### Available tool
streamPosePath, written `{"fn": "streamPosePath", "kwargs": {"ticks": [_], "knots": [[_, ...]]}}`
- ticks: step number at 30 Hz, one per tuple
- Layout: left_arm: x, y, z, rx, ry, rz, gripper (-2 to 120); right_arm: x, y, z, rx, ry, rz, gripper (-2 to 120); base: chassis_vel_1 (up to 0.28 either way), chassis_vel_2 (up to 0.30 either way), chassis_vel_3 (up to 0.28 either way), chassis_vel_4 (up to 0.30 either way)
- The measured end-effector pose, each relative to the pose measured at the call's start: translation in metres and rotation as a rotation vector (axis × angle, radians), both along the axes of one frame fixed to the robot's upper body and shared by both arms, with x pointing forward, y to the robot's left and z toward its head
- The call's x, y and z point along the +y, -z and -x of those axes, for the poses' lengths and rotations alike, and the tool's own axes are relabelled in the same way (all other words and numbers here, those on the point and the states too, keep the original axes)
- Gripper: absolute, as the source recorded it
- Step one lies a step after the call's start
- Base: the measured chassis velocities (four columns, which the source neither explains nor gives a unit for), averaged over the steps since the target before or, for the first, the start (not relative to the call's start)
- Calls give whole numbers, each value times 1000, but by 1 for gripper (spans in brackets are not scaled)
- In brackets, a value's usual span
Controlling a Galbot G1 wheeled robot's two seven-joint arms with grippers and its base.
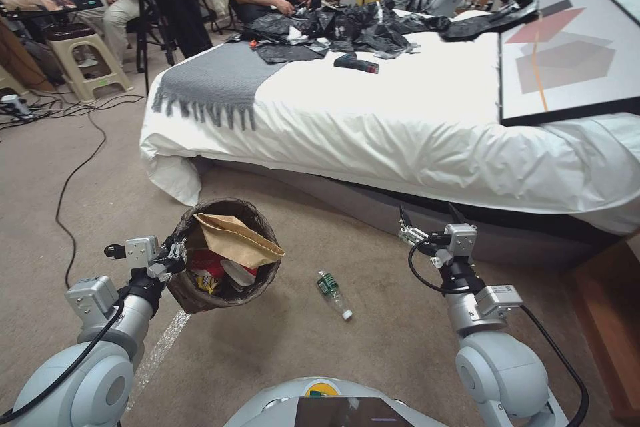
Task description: Pick up the trash bin, then pick up the garbage from the floor and place it into the trash bin.
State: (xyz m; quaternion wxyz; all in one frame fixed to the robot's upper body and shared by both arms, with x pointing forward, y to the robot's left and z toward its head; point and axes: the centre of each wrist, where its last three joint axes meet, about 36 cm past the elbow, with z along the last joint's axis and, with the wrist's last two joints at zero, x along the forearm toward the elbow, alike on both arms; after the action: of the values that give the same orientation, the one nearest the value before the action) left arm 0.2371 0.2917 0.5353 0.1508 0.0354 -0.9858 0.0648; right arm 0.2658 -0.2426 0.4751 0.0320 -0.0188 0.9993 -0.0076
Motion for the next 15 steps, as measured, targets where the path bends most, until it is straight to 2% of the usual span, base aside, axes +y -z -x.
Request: {"fn": "streamPosePath", "kwargs": {"ticks": [9,15], "knots": [[0,2,2,-16,-10,-8,8,5,4,-12,58,-62,14,100,0,0,0,0],[1,2,4,-14,-11,-16,8,11,24,-44,166,-166,51,100,0,0,0,0]]}}
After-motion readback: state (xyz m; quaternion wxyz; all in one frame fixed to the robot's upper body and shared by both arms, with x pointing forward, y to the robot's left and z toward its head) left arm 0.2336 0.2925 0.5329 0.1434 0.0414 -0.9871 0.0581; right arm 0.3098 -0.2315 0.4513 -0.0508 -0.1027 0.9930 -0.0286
